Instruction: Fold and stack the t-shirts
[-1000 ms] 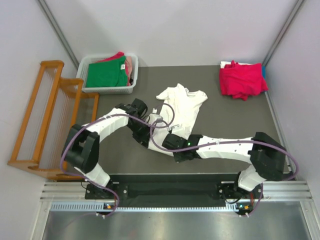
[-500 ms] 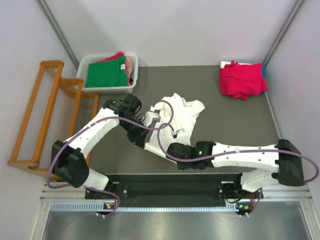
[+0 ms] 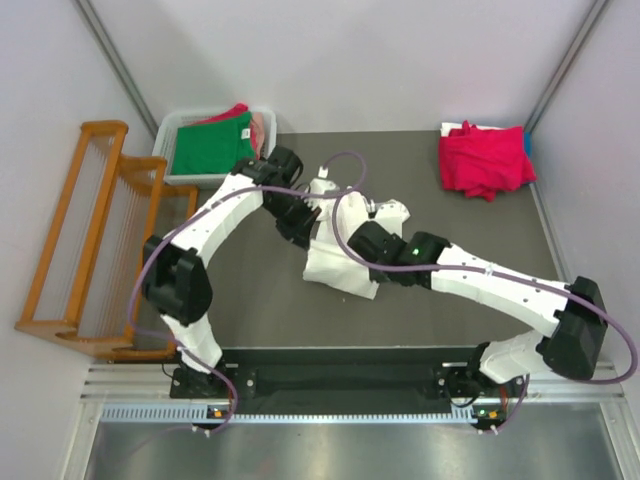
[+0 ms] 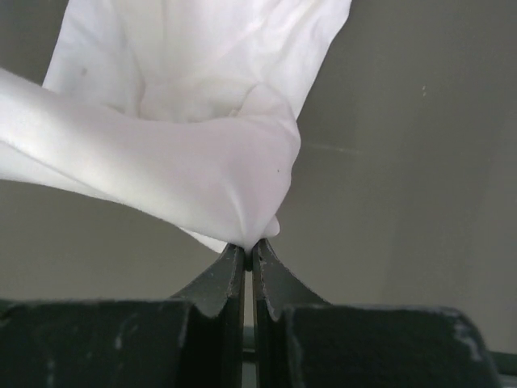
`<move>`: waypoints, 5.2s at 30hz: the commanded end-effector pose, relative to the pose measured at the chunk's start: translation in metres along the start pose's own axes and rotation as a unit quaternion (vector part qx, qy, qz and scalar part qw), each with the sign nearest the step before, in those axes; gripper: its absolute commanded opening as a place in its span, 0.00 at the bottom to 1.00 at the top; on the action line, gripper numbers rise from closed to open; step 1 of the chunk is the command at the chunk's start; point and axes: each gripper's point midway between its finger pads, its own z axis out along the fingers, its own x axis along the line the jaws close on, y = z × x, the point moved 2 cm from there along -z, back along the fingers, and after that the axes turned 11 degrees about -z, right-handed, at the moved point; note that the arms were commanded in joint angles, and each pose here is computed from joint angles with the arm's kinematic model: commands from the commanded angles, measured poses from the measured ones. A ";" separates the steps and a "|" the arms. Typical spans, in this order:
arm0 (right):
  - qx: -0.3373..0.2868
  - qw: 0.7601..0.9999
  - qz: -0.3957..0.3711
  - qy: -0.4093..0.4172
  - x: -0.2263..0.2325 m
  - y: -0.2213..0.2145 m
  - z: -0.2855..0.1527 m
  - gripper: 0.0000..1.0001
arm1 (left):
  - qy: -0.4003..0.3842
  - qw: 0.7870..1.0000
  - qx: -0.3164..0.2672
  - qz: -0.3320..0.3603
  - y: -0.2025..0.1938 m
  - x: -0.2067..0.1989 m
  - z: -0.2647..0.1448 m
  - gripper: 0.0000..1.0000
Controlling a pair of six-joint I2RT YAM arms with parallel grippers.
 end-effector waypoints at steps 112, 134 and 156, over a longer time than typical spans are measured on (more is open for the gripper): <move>0.095 0.995 -0.043 0.009 0.016 0.018 0.206 0.75 | 0.171 0.902 -0.341 -0.204 -0.003 0.159 -0.179 0.98; 0.004 0.995 -0.100 -0.002 0.033 0.095 0.120 0.78 | 0.132 0.906 -0.346 -0.206 0.005 0.151 -0.178 0.98; 0.084 0.986 -0.125 0.073 0.090 0.023 0.176 0.75 | 0.130 0.910 -0.334 -0.209 0.002 0.155 -0.172 0.98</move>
